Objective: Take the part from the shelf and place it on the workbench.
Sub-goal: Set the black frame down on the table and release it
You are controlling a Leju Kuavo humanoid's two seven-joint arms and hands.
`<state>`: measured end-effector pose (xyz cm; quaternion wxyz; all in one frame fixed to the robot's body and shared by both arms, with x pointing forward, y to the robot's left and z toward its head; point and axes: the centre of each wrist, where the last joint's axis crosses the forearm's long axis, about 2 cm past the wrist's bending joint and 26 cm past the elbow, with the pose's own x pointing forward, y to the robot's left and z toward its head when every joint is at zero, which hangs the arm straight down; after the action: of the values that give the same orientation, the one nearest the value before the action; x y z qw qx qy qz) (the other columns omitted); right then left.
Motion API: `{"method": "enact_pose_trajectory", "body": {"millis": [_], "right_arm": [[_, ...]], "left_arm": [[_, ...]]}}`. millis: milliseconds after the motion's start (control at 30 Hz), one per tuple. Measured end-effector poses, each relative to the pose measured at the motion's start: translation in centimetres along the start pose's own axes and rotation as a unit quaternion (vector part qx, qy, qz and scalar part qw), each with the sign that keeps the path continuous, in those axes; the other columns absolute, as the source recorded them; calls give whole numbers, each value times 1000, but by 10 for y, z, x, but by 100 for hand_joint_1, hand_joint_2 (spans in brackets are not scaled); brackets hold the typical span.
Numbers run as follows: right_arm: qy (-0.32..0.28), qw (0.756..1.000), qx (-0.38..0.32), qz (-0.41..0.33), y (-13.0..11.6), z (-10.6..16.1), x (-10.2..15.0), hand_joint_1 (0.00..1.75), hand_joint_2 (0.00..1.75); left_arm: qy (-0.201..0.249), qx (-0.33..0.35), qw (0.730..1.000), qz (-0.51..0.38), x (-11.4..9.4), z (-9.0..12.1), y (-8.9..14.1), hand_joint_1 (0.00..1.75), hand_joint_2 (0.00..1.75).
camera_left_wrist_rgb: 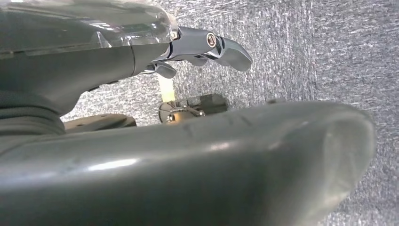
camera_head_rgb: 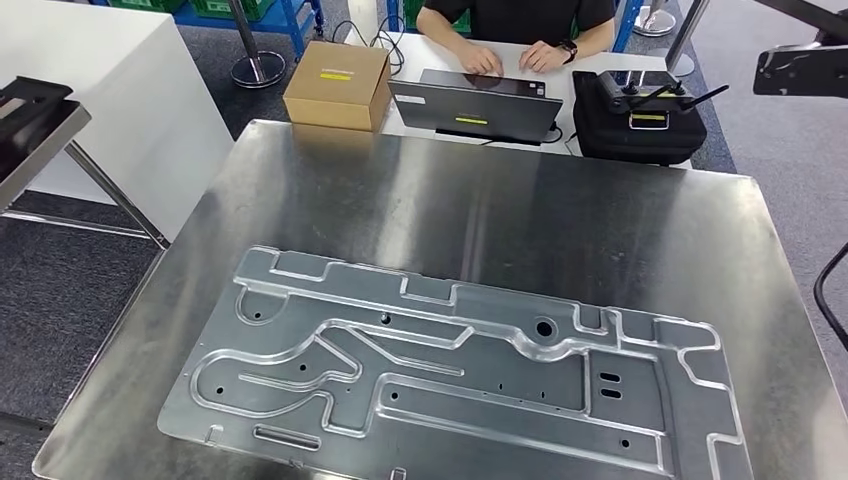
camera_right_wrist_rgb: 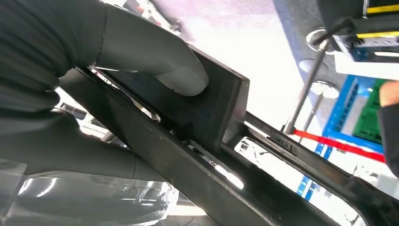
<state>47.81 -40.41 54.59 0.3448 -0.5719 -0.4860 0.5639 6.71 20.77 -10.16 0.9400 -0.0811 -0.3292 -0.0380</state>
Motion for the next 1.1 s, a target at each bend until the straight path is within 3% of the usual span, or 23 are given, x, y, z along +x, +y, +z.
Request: {"method": "enact_pose_trajectory", "body": {"millis": [467, 1100], "right_arm": [[20, 999, 32, 6, 53, 26, -34, 175, 175], [18, 998, 57, 16, 69, 35, -41, 175, 175]], "left_arm": [[7, -5, 1000, -5, 3, -2, -1, 0, 0], [11, -4, 1000, -9, 5, -3, 1, 0, 0]]}}
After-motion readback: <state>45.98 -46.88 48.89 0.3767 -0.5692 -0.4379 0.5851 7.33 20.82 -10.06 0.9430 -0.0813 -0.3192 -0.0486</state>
